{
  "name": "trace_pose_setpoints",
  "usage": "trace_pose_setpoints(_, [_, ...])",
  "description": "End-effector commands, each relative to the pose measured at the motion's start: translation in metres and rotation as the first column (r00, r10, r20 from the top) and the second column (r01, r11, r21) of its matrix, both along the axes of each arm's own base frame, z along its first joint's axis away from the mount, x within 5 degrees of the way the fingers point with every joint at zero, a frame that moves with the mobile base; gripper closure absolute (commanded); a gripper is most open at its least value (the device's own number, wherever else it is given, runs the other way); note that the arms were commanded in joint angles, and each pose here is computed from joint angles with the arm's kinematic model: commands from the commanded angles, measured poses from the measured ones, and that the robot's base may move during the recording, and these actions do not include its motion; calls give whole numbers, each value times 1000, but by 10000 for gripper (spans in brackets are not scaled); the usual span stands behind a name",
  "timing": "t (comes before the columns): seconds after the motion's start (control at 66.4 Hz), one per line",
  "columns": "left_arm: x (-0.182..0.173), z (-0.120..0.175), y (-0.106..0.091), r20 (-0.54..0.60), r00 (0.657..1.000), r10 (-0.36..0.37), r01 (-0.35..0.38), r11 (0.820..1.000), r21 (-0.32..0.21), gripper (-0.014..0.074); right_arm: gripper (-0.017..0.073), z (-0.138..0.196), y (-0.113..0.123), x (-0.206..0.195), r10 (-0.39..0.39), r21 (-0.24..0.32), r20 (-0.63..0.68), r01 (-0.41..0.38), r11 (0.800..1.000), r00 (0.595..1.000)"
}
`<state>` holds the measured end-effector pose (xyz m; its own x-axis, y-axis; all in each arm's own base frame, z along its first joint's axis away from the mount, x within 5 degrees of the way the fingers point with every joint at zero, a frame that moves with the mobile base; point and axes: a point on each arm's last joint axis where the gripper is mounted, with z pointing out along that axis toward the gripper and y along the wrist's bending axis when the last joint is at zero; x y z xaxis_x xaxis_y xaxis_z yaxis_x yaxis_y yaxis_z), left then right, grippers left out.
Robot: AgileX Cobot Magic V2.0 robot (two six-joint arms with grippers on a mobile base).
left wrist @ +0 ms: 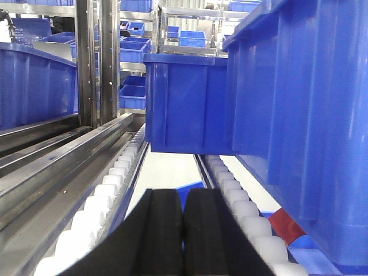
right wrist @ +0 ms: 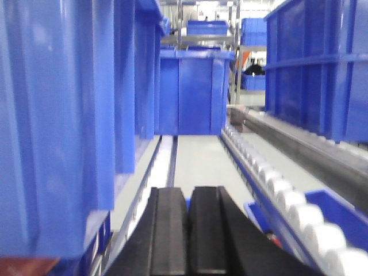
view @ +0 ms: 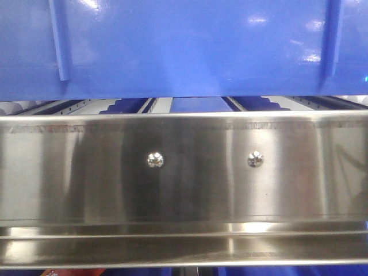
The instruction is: Move blue bin to conveyor side
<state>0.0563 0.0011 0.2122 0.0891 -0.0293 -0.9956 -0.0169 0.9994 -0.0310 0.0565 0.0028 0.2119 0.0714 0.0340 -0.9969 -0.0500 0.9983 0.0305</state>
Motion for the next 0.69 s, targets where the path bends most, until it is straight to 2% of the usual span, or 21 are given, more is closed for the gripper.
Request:
trace_pose_setpoints(0.0, [0,3,-1,25,1000,-7,7,1000,1,603,628,6,-1,-1,-12,-5,64,12,1000,998])
trace_pose_setpoints(0.166, [0,4,-1,32,999,-9,10,1000,-17,603,628,8,-1,-1,-16,1,90,16,1000,996])
trace_pose_setpoints(0.241, [-1,6,-1,60,998,-14,17,998,-58,603,628,10,-2,-1,-20,34,104,16,999,994])
trace_pose_setpoints(0.301, [-2,13,-1,83,996,-14,19,998,-59,603,628,15,-2,-2,-17,46,108,12,999,994])
trace_pose_setpoints(0.422, [-12,53,0,129,992,-6,14,998,-59,599,628,55,0,-13,5,44,151,-12,999,989])
trace_pose_setpoints(0.497, [-24,82,0,164,986,0,10,998,-60,566,628,81,1,-24,24,39,164,-31,999,986])
trace_pose_setpoints(0.617, [-38,129,1,163,987,11,0,998,-65,437,617,119,2,-39,45,29,185,-52,998,982])
trace_pose_setpoints(0.678, [-39,147,1,140,990,15,-6,998,-67,365,551,138,3,-42,49,28,197,-55,998,979])
